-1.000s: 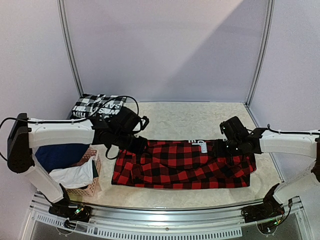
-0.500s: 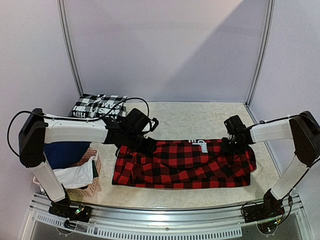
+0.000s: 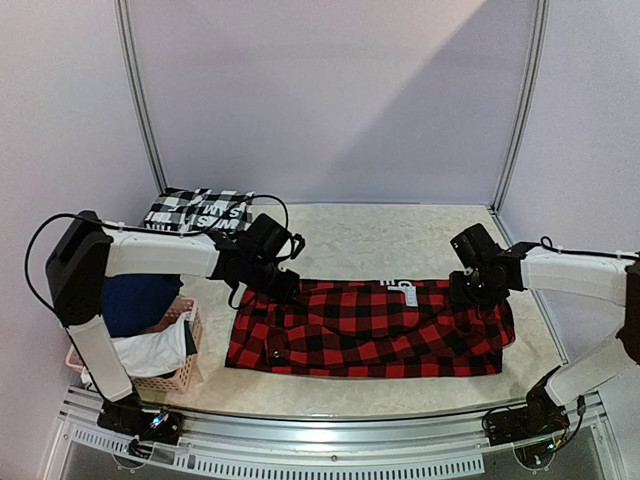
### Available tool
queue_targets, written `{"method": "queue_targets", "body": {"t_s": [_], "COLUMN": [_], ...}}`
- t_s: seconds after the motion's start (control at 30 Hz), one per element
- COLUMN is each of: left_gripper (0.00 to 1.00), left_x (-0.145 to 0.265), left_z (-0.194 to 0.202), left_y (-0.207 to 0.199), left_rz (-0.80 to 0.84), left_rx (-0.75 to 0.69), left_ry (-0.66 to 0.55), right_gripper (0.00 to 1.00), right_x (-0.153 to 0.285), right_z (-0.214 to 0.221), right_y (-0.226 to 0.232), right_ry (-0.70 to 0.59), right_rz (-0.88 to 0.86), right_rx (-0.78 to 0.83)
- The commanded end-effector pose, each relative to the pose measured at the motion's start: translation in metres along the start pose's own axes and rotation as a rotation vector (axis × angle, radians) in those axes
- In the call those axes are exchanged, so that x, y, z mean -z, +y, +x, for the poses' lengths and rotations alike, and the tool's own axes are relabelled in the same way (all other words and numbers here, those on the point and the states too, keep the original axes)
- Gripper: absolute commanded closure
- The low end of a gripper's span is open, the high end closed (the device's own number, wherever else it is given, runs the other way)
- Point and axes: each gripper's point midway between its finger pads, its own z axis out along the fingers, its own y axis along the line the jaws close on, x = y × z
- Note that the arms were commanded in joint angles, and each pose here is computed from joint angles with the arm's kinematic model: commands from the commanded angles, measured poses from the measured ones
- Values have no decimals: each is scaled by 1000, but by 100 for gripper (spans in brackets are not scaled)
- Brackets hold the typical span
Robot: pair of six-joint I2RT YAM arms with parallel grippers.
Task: Fold and stack the mixed laundry pile
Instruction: Rotate the rectangle-folded shirt at the center of the board.
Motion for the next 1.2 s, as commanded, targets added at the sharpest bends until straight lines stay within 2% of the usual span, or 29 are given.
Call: {"method": "queue_targets", "body": {"t_s": [0.0, 0.2, 0.3, 0.57, 0.87, 1.17], "left_gripper": [62, 62, 62, 63, 63, 63], "left_x": [-20, -39, -44, -51, -54, -39], "left_z": [-10, 1, 8, 24, 57, 90], "left_y": [21, 32, 31, 34, 42, 39], "left_rz": [-29, -3, 23, 20, -7, 5], "left_rx": [-11, 25, 38, 57, 110, 231], "left_ry": [18, 67, 82, 124, 178, 201], "right_gripper": [43, 43, 43, 44, 42, 39], "right_x": [41, 40, 32, -6, -24, -38], "right_z": [13, 68, 91, 123, 121, 71], "right_y": [18, 67, 82, 65, 50, 50], "right_ry": [-35, 58, 106, 172, 169, 155], "right_rz": [-21, -225, -274, -156, -59, -32], "right_rx": [46, 81, 103, 104, 100, 92]}}
